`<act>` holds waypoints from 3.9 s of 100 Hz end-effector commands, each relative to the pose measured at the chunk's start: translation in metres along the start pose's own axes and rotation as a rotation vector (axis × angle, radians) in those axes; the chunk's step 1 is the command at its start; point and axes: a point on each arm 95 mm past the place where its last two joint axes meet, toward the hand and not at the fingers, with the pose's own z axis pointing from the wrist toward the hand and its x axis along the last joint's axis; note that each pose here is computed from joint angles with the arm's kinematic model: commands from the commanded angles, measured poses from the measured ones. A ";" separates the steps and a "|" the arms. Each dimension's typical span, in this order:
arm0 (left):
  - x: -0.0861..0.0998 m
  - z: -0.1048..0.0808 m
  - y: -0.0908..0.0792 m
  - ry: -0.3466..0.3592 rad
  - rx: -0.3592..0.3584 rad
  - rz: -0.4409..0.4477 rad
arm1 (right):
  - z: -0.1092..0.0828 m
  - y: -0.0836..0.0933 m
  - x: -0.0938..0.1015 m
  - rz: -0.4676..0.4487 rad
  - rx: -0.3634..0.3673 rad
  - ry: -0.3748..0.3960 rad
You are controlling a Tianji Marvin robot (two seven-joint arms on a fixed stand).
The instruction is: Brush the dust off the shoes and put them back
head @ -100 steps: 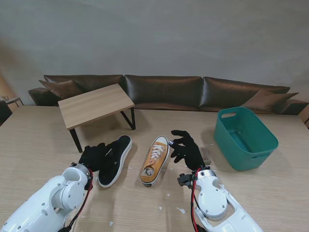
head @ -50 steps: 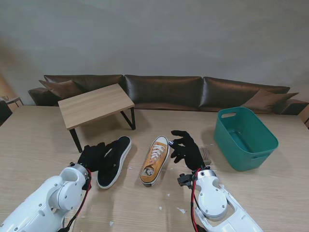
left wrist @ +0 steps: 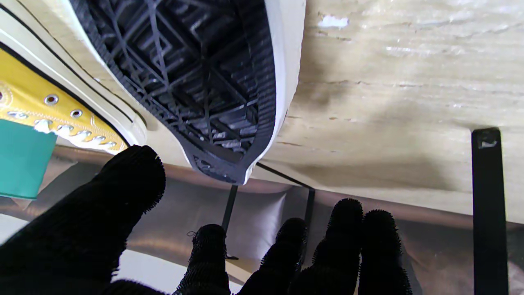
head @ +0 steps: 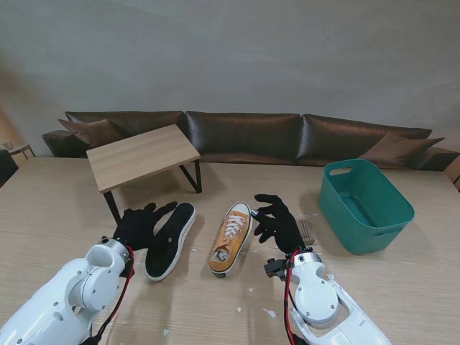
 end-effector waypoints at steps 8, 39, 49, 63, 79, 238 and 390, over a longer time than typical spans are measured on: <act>0.008 -0.002 -0.013 0.036 0.030 0.007 | -0.001 -0.005 0.000 0.002 0.020 -0.004; 0.023 -0.020 -0.034 0.151 0.077 -0.065 | -0.003 -0.007 0.003 -0.071 0.051 0.016; 0.028 -0.027 -0.037 0.183 0.067 -0.108 | -0.004 -0.007 0.008 -0.133 0.067 0.031; 0.030 -0.034 -0.039 0.210 0.051 -0.137 | -0.005 -0.007 0.017 -0.274 0.087 0.060; 0.031 -0.040 -0.036 0.210 0.030 -0.182 | -0.009 -0.008 0.023 -0.443 0.157 0.076; 0.031 -0.049 -0.027 0.188 0.061 -0.186 | -0.015 -0.100 -0.030 -1.115 0.341 0.060; 0.068 -0.025 -0.004 0.308 0.007 -0.117 | 0.018 -0.036 0.084 -0.212 0.275 0.135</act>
